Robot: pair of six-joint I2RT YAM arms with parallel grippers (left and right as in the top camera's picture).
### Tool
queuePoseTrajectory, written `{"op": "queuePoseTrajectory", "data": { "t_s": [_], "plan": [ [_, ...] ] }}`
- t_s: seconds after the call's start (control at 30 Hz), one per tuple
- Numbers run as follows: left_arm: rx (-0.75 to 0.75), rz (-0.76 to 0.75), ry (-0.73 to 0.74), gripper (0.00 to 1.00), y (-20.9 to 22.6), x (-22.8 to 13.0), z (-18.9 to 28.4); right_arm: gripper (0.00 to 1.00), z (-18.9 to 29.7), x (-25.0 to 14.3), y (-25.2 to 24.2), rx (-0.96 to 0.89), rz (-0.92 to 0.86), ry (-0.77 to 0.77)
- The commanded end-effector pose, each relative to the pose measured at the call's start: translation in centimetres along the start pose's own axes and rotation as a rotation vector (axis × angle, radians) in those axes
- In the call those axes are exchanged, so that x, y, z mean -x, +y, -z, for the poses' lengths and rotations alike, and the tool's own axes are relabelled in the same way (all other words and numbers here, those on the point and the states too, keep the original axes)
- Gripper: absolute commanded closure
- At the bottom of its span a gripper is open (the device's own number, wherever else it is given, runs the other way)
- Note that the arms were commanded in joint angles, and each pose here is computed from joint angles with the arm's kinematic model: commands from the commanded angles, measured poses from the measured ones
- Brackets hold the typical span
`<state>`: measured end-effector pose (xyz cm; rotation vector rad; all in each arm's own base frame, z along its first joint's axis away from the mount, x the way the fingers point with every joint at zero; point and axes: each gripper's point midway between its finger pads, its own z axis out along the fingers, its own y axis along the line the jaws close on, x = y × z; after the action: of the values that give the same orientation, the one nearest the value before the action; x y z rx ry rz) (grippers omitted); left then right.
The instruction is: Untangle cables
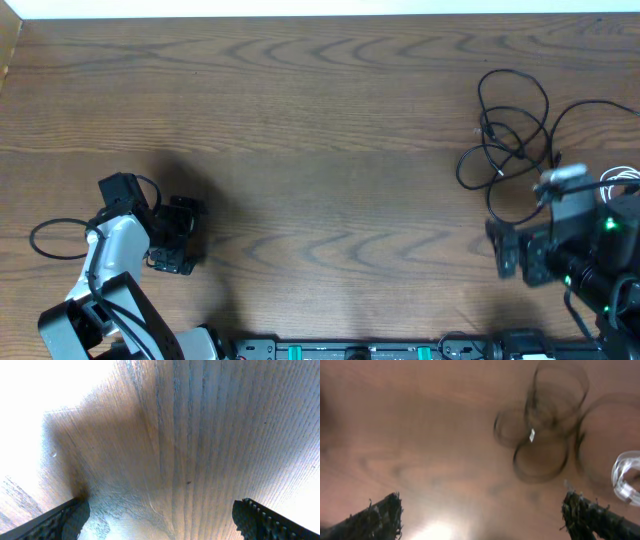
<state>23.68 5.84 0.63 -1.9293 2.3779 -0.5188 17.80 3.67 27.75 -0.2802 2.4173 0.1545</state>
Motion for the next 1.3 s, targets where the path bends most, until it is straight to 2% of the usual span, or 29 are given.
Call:
{"op": "queuePoseTrajectory", "data": {
  "t_s": [0.0, 0.2, 0.37, 0.7, 1.0, 1.27],
  "plan": [
    [0.048, 0.0, -0.037, 0.02, 1.1, 0.8, -0.3, 0.01, 0.4, -1.2, 0.2, 0.005, -0.014, 0.031],
    [0.048, 0.0, -0.037, 0.02, 1.1, 0.8, -0.3, 0.01, 1.7, -1.0, 0.4, -0.006, 0.0, -0.069],
    [0.048, 0.0, -0.037, 0.03, 1.1, 0.8, -0.3, 0.01, 3.1, -0.5, 0.5, -0.026, 0.029, -0.266],
    [0.048, 0.0, -0.037, 0.02, 1.1, 0.8, -0.3, 0.01, 4.9, -4.4, 1.2, -0.052, 0.059, -0.482],
    [0.048, 0.0, -0.037, 0.02, 1.1, 0.8, -0.3, 0.01, 5.1, -6.2, 1.1, -0.091, 0.054, -0.572],
    [0.048, 0.0, -0.037, 0.02, 1.1, 0.8, -0.3, 0.01, 4.4, -6.2, 0.9, -0.097, 0.049, -0.568]
  ]
}}
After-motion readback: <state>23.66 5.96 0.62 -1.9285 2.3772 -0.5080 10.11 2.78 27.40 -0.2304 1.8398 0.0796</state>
